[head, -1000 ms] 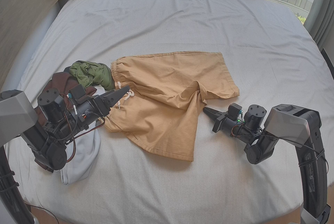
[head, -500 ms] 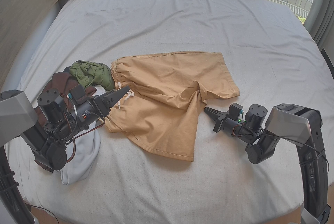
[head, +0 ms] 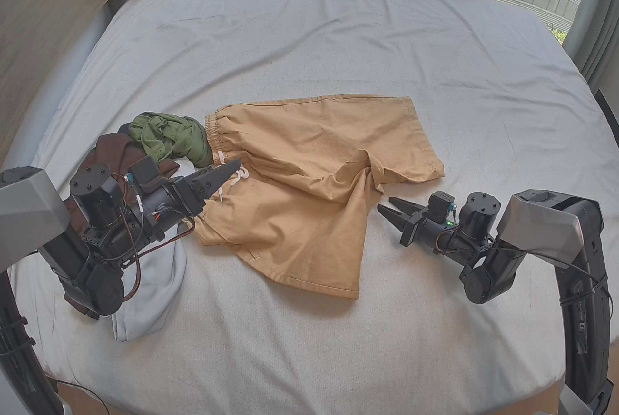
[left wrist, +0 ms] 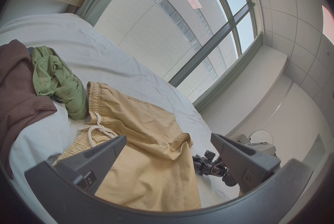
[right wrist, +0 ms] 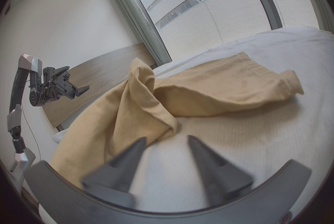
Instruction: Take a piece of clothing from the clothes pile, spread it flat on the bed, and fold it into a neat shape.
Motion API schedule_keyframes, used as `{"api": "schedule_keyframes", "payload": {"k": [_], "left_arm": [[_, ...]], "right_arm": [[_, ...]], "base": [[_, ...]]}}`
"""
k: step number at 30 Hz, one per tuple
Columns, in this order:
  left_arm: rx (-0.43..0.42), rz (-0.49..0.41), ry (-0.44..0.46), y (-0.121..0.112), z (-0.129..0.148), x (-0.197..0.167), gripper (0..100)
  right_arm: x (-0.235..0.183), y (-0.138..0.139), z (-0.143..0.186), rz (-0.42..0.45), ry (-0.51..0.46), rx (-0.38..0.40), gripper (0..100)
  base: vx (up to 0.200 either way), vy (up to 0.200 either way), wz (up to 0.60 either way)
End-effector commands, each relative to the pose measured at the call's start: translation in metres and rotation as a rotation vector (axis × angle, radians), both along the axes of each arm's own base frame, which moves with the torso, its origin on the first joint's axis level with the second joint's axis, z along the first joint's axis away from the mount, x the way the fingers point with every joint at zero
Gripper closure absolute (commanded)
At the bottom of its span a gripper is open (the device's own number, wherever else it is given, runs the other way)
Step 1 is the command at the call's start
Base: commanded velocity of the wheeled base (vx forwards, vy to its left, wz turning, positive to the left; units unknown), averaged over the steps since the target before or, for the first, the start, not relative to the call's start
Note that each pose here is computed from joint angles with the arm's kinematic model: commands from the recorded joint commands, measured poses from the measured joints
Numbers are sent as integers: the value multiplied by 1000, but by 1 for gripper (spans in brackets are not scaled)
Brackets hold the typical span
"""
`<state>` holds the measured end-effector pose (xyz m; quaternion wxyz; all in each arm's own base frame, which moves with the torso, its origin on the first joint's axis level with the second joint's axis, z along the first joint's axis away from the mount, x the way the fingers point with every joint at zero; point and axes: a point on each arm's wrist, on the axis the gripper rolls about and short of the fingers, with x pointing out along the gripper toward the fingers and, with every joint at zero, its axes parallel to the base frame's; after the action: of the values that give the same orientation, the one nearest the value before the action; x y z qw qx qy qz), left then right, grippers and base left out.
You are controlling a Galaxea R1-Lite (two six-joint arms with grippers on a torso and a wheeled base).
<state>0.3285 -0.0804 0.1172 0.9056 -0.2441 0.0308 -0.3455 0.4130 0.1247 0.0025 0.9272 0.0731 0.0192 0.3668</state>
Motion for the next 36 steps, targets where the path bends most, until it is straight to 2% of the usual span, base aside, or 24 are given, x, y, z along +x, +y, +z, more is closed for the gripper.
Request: {"api": "schedule_keyframes", "payload": {"k": [1,13,14,28,36], "left_arm": [[0,-1,1,0,0,0,0],[0,-1,1,0,0,0,0],[0,1,1,0,0,0,0],[-1,1,0,0,0,0,0],[-1,1,-3,0,1,0,0]], "right_arm": [[7,5,1,6,-30,7,0],[12,10,-5,15,-38,11,0],[12,11,-5,17,-40,11,100],[10,12,-1,18,-47,13,100],[-5,6,4,14,-4,1,100]], "base": [[0,0,0],[0,0,0],[0,0,0],[0,0,0],[0,0,0]]}}
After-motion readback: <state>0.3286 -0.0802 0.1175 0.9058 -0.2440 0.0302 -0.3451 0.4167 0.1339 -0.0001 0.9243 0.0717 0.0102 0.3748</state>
